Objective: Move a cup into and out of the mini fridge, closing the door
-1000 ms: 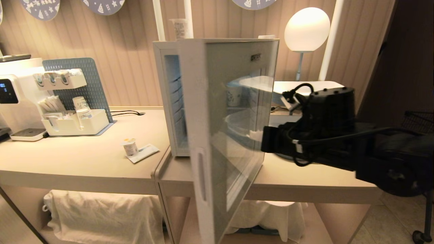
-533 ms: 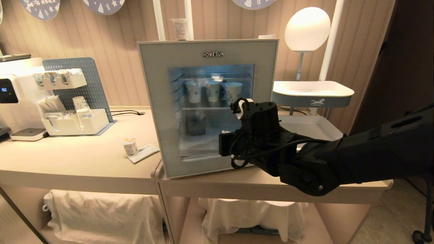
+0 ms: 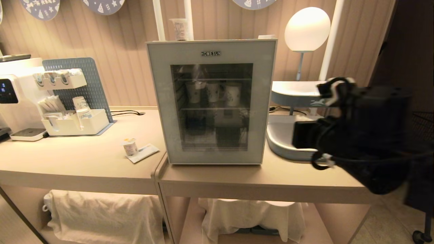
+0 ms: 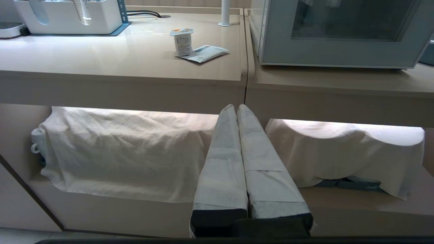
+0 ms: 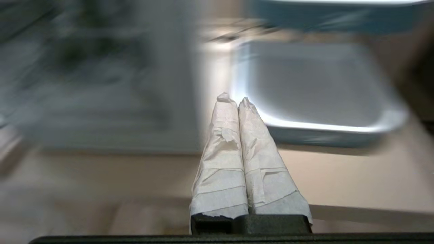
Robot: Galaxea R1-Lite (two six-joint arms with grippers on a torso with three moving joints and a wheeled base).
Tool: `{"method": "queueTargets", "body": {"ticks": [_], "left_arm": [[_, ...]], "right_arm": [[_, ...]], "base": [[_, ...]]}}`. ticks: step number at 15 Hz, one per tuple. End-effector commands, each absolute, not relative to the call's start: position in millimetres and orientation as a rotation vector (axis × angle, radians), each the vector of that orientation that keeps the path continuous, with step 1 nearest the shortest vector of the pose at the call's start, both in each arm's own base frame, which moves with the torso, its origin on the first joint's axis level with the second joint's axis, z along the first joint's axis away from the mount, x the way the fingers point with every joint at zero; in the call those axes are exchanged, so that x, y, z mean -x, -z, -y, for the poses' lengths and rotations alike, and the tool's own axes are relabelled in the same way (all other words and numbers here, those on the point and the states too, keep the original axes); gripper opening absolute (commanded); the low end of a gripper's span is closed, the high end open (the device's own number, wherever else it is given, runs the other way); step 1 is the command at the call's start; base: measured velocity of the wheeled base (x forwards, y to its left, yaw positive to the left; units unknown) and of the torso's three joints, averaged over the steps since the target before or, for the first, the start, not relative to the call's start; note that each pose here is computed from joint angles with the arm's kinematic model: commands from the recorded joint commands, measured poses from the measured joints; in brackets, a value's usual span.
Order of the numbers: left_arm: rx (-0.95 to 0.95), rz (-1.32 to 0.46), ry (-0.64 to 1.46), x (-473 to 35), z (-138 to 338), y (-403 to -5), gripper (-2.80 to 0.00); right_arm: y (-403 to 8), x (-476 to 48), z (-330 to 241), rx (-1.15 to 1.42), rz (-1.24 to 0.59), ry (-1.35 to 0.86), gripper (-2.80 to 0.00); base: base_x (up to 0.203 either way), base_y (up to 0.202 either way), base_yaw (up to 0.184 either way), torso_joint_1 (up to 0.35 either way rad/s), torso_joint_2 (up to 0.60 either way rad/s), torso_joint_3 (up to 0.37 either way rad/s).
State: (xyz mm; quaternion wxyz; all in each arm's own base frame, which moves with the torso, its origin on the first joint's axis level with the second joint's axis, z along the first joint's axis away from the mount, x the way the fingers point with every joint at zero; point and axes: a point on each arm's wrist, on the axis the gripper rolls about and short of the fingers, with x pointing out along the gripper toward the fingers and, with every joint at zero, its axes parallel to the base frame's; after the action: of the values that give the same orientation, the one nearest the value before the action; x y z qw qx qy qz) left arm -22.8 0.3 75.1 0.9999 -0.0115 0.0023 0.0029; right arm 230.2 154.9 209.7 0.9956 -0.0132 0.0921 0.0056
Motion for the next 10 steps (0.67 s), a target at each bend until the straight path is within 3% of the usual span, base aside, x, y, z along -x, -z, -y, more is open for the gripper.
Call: {"method": "queueTargets", "body": {"ticks": [1, 5, 8, 10], "left_arm": [[0.023, -0.006, -0.006, 22.7, -0.3, -74.6, -2.80], [0.025, -0.006, -0.008, 22.7, -0.3, -74.6, -2.80], [0.025, -0.007, -0.006, 22.6, -0.3, -74.3, -2.80], [0.024, -0.008, -0.008, 22.5, -0.3, -74.2, -2.80]], "right_arm": [[-263.0, -158.4, -68.4, -0.064, 0.040, 0.205, -2.80], [-265.2, -27.3, 9.5, -0.093, 0.281, 0.530, -2.80], [-216.2, 48.0, 19.4, -0.055, 0.343, 0.651, -2.80], [-166.2, 56.5, 15.5, 0.012, 0.302, 0.605, -2.80]], "base": [[0.000, 0.000, 0.000, 0.000, 0.00, 0.000], [0.000, 0.000, 0.000, 0.000, 0.00, 0.000], [0.000, 0.000, 0.000, 0.000, 0.00, 0.000], [0.000, 0.000, 0.000, 0.000, 0.00, 0.000]]}}
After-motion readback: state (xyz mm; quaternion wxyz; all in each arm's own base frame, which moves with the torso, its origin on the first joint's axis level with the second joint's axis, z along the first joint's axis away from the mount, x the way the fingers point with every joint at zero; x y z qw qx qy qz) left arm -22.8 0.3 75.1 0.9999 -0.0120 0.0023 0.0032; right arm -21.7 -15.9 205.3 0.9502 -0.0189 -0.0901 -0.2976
